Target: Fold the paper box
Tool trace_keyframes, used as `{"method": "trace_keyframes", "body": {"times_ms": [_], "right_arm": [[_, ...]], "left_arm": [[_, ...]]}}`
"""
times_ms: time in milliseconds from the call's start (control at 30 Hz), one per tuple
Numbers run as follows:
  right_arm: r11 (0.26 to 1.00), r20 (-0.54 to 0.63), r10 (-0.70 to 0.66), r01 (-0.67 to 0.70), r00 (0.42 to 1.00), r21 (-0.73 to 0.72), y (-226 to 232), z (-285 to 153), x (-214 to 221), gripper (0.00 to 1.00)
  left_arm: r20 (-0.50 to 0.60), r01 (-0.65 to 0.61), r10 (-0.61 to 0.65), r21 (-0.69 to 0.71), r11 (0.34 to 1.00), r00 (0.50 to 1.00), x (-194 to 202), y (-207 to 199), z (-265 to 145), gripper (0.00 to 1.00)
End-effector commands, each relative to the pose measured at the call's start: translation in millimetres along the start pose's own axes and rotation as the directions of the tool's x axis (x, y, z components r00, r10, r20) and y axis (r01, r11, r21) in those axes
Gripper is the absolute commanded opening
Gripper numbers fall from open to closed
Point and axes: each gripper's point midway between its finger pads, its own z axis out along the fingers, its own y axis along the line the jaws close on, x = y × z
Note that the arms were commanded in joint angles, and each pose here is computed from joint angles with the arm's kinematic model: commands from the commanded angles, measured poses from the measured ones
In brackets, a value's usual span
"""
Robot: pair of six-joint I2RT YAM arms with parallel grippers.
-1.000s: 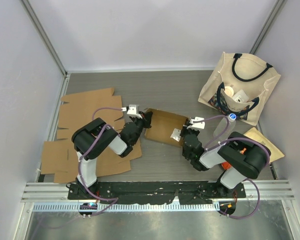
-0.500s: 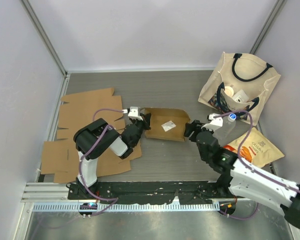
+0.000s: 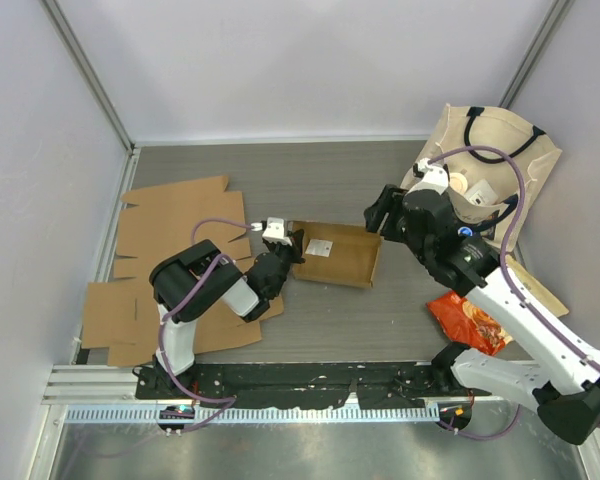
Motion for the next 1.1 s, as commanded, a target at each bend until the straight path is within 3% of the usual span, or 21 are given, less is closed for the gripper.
{"method": "trace_keyframes", "body": {"times_ms": [0,133,200,233,400,567,733,900,1067], "right_arm": [[0.984,-0.162,-0.158,0.141,0.974,-0.107,-15.1,6.7,36.5,0.62],[0.967,-0.168,-0.255,0.252,0.952,-0.039,-52.7,22.8,61.2,0.48],[0.969,-0.104,-0.248,0.244,0.963,-0.047,-53.8,30.9,61.5,0.43],[0.965,-0.126,-0.261,0.261,0.957,-0.02,-70.1,38.1,84.0,0.42],[0.946,-0.032,-0.303,0.305,0.952,0.11,-99.7,61.8,88.5,0.5],[0.95,0.166,-0.312,0.312,0.935,0.027,-78.8,75.5,68.3,0.51],[0.934,0.173,-0.356,0.354,0.918,0.043,-84.9,90.4,76.6,0.45],[0.944,0.159,-0.329,0.329,0.931,0.028,-82.1,99.9,84.8,0.29],[0.989,0.109,-0.146,0.146,0.983,0.007,-70.1,106.3,88.6,0.12]], "left_arm": [[0.106,0.019,-0.019,0.002,1.0,0.994,-26.3,-3.9,-0.9,0.0],[0.106,0.021,-0.021,0.007,1.0,0.994,-26.6,-5.0,-0.6,0.0],[0.107,0.018,-0.019,0.012,1.0,0.994,-26.9,-6.0,-0.3,0.0],[0.108,0.018,-0.02,0.012,1.0,0.994,-27.3,-6.3,0.0,0.0],[0.111,0.014,-0.016,0.015,1.0,0.994,-29.1,-7.1,0.0,0.0],[0.11,0.013,-0.016,0.021,1.0,0.994,-28.7,-8.3,0.3,0.0],[0.112,0.015,-0.018,0.027,1.0,0.993,-30.0,-9.9,0.9,0.0],[0.115,0.007,-0.01,0.033,0.999,0.993,-31.3,-12.8,0.3,0.0],[0.123,0.001,-0.005,0.034,0.999,0.992,-32.9,-17.8,0.6,0.0]]}}
